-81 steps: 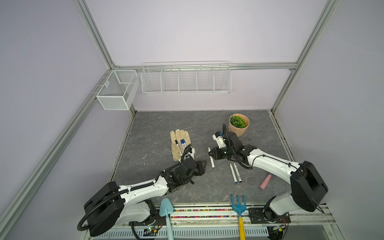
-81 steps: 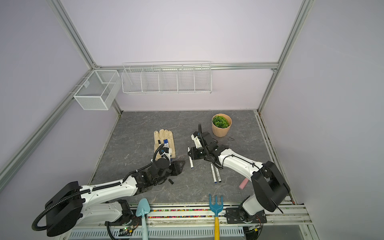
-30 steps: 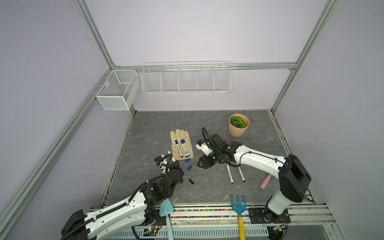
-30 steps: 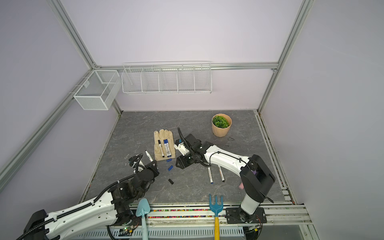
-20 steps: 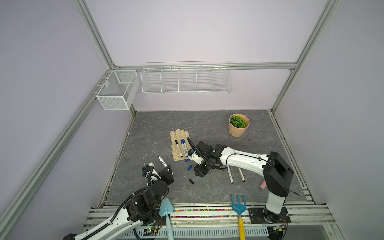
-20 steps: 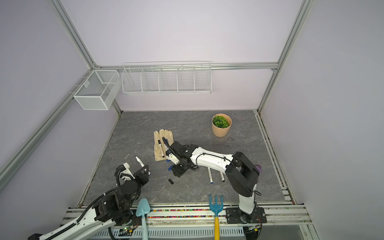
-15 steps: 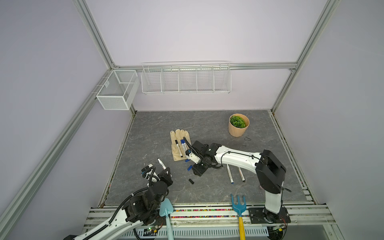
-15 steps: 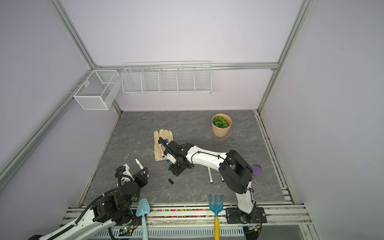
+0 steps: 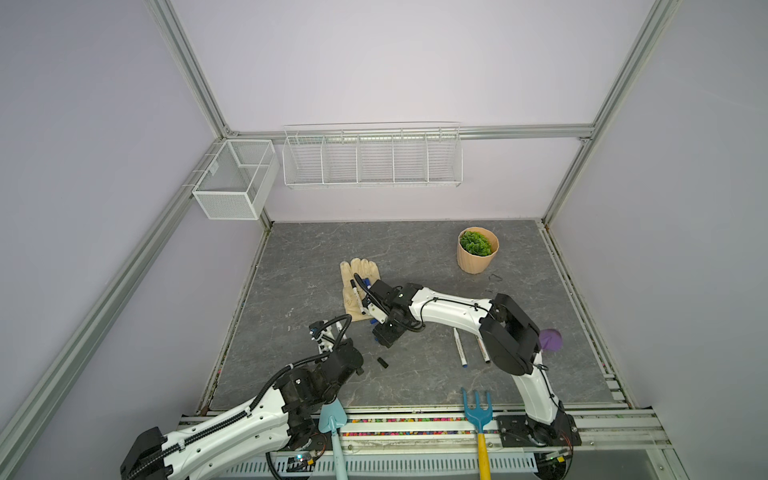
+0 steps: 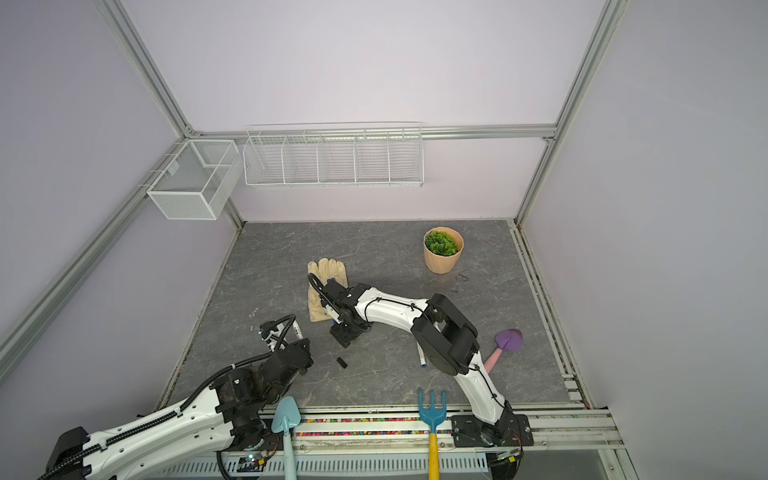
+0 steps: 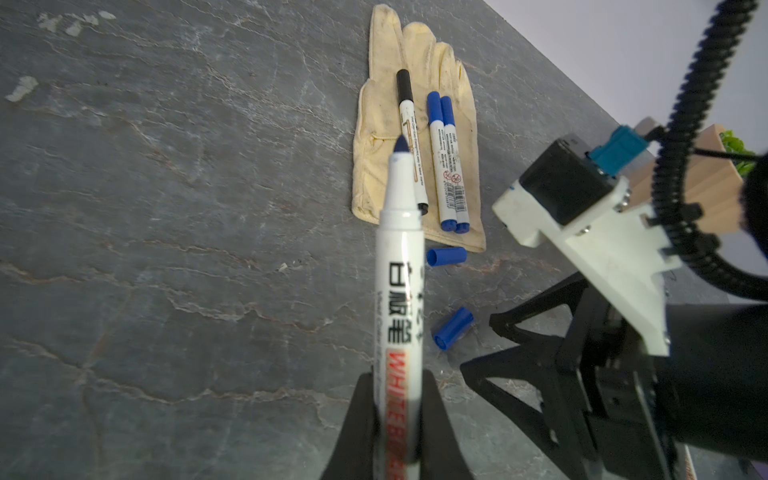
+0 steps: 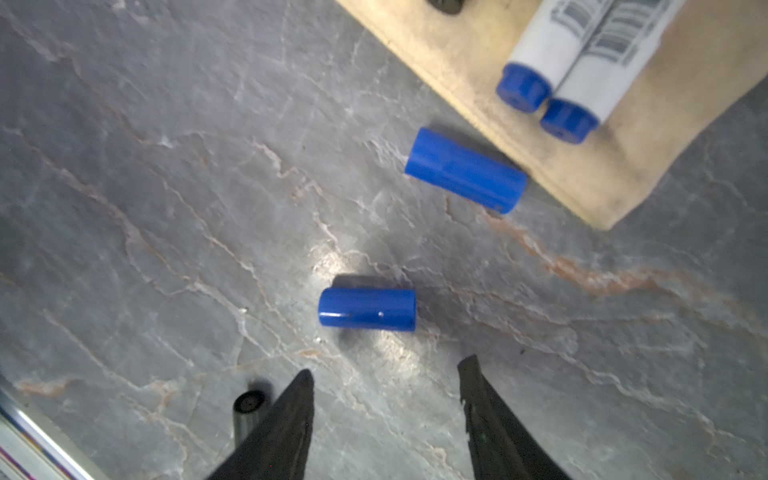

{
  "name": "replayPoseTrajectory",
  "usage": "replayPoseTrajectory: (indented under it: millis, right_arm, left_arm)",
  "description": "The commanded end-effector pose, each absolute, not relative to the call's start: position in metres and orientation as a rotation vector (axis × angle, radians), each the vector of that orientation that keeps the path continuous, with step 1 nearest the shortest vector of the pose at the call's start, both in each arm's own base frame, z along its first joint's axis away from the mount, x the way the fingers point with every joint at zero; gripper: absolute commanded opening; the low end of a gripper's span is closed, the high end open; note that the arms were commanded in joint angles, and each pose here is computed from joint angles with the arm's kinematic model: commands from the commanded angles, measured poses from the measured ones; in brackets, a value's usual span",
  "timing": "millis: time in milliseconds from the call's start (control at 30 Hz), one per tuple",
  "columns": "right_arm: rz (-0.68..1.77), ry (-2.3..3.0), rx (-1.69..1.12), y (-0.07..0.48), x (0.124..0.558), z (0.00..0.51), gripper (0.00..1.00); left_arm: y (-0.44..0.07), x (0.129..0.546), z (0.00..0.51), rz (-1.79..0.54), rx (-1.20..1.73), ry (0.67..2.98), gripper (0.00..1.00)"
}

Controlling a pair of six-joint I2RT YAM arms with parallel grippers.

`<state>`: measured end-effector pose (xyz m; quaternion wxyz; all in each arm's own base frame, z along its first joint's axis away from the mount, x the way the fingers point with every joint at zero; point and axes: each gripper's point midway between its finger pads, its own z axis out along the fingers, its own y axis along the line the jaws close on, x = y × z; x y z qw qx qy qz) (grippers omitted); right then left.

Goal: Insert the pens into the pen caps

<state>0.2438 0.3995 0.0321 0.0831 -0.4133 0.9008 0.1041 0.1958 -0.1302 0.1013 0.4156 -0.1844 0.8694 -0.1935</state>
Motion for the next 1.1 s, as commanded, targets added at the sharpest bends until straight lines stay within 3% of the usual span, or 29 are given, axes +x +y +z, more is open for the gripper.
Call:
replayPoseTrajectory:
  millis: [0, 200, 433, 1067]
  right_arm:
    - [0.314, 2.617, -1.197, 0.413, 0.260, 0.045, 0.58]
    - [0.338, 2.628, -1.220, 0.427, 0.265, 0.040, 0.54]
    - [0.359, 2.671, -1.238, 0.433, 0.263, 0.025, 0.39]
    - [0.306, 2.771, -1.197, 0.374, 0.233, 0.021, 0.35]
  left_arm:
    - [-0.129, 0.197, 0.115, -0.550, -0.514, 2.138, 0.00]
    - [-0.103, 0.186, 0.113, -0.587, -0.610, 2.088, 0.00]
    - [-0.086, 0.178, 0.114, -0.599, -0.640, 2.071, 0.00]
    - [-0.110, 0.186, 0.111, -0.577, -0.575, 2.126, 0.00]
